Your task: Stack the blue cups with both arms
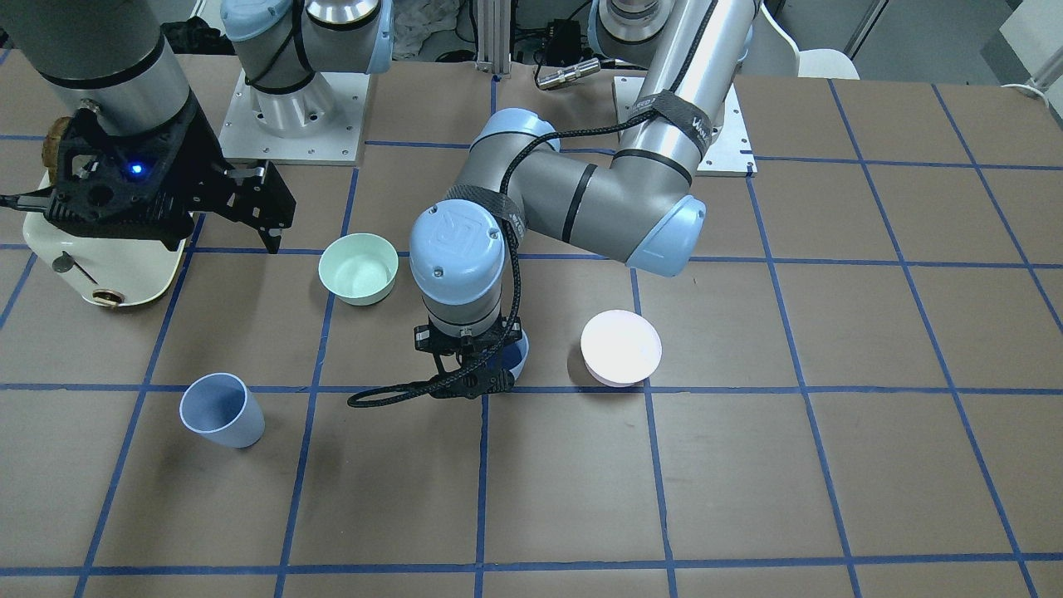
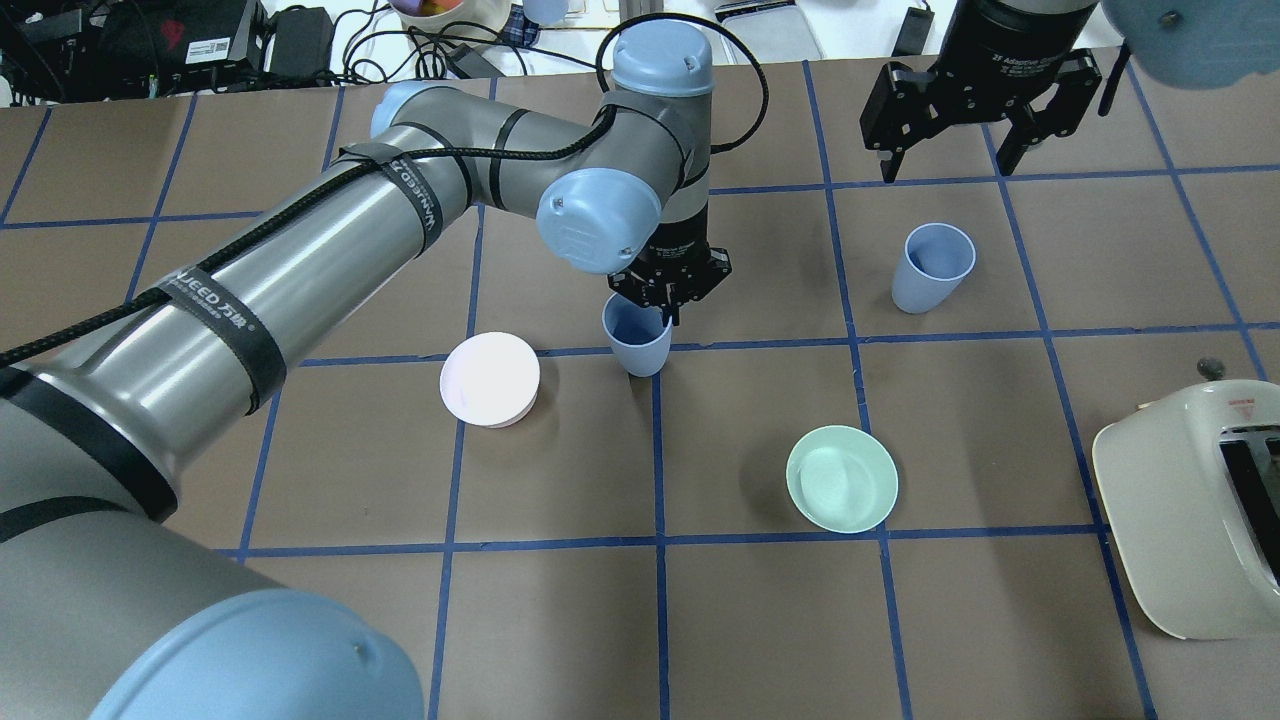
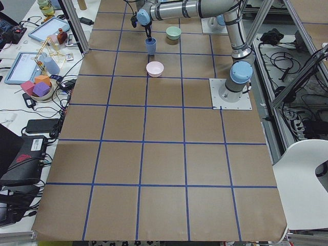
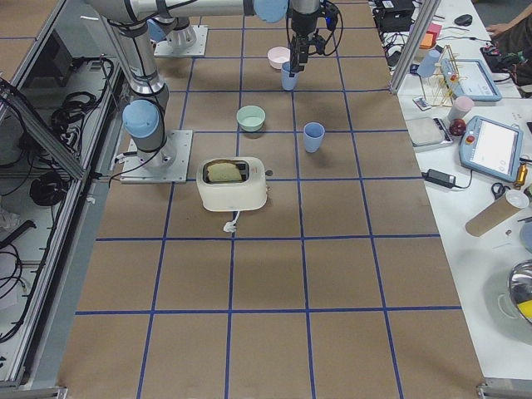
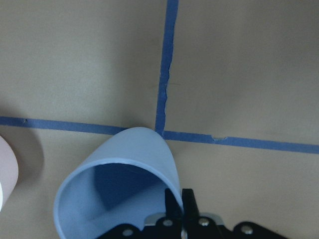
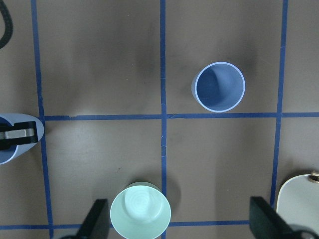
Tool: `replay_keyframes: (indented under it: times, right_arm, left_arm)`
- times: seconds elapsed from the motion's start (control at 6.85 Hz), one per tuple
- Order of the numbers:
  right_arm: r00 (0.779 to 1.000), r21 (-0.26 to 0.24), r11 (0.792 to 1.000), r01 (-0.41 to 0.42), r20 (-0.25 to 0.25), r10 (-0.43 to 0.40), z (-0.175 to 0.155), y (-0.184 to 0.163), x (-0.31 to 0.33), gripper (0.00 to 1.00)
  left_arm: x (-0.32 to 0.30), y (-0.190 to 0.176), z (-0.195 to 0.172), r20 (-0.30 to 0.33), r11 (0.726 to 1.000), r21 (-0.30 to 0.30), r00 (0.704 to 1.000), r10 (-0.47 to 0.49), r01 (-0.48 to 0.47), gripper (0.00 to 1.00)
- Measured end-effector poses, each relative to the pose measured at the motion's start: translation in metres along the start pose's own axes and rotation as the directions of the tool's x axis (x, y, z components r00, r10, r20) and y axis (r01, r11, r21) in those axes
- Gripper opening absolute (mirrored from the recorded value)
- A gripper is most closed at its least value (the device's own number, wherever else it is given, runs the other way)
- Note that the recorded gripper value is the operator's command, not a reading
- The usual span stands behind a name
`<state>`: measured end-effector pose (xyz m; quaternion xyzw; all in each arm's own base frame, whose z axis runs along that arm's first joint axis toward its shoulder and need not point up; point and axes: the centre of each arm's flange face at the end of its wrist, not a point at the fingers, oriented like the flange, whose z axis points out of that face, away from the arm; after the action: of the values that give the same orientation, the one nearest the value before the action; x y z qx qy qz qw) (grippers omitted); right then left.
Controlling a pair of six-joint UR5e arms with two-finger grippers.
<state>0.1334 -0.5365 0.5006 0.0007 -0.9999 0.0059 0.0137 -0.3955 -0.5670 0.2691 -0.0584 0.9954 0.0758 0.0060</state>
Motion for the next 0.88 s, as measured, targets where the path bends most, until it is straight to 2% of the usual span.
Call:
replay_keyframes:
  times: [0.15,0.44,0.58,0.88]
  right_arm:
    - [1.000,0.000,1.000,0.000,0.000,0.000,0.000,0.000,0.000,1.00]
    - [1.000,0.000,1.000,0.000,0.000,0.000,0.000,0.000,0.000,1.00]
    - [1.000,0.000,1.000,0.001,0.000,-0.001,0.000,0.000,0.000,1.00]
    - [1.000,0.000,1.000,0.001,0.000,-0.001,0.000,0.000,-0.001,1.00]
  left_arm:
    - [0.000,0.000,0.003,0.002,1.000,0.000,1.000,0.000,0.000,0.99]
    - [0.000,-0.002,0.007,0.002,1.000,0.013,1.000,0.008,-0.008,1.00]
    - [-0.002,-0.003,-0.004,-0.006,0.999,0.031,1.000,0.009,-0.009,1.00]
    - [-0.023,-0.009,-0.051,-0.044,0.997,0.075,0.999,-0.014,0.018,1.00]
